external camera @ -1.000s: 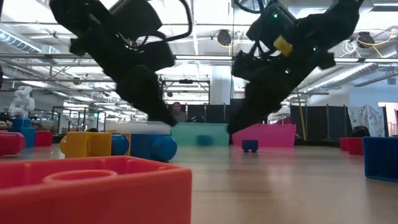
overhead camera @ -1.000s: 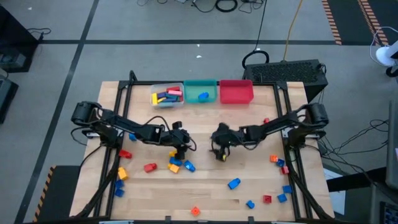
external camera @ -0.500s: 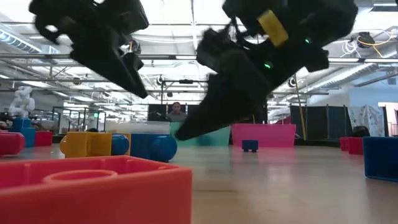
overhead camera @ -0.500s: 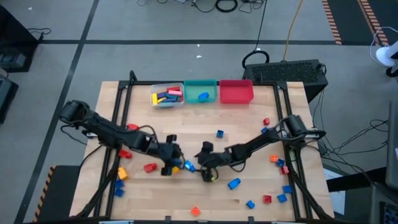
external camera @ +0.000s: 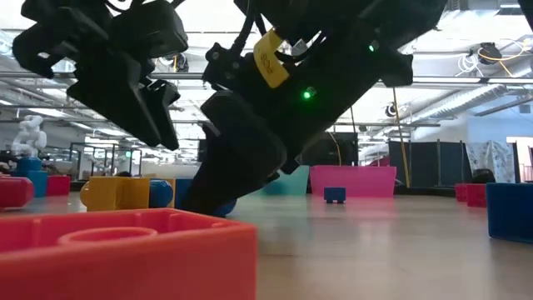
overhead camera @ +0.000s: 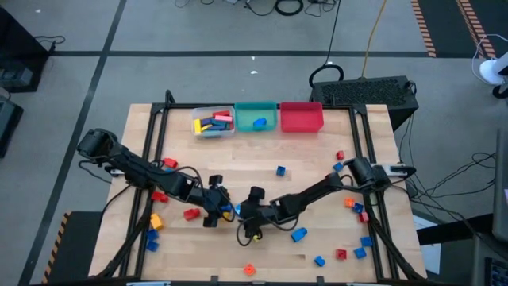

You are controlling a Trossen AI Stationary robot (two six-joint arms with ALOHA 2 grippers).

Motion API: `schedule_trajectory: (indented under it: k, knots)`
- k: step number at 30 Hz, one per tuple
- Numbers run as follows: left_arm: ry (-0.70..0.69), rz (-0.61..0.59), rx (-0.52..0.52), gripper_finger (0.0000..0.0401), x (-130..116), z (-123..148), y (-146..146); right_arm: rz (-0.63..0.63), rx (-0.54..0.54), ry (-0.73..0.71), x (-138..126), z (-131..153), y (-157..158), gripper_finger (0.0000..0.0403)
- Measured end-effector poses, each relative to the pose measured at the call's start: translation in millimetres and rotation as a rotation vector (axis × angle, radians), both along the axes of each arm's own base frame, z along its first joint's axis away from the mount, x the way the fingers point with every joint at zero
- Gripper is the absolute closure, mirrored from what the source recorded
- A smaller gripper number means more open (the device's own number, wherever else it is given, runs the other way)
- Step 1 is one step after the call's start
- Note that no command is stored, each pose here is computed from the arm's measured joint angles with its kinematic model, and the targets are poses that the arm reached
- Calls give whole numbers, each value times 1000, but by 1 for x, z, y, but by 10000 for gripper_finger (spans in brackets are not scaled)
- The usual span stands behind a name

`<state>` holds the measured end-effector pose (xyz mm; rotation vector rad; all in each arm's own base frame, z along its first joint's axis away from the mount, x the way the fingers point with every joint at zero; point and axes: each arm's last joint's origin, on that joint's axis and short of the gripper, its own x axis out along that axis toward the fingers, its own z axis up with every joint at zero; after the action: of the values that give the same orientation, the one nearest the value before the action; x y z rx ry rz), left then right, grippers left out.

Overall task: Sort blocks by size
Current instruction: Put the blue 1 stud game piece into the green bin

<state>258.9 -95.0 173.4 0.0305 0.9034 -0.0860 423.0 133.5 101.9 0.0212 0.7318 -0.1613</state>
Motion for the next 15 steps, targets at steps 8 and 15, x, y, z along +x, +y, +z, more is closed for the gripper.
schedule_trajectory:
  k: [8,15]
  knots:
    - [20,25,33,199,-1,-2,4,-24,0,7,2,-1,-10,210]
    - [46,51,47,199,-1,-3,11,-4,0,38,3,3,-20,289]
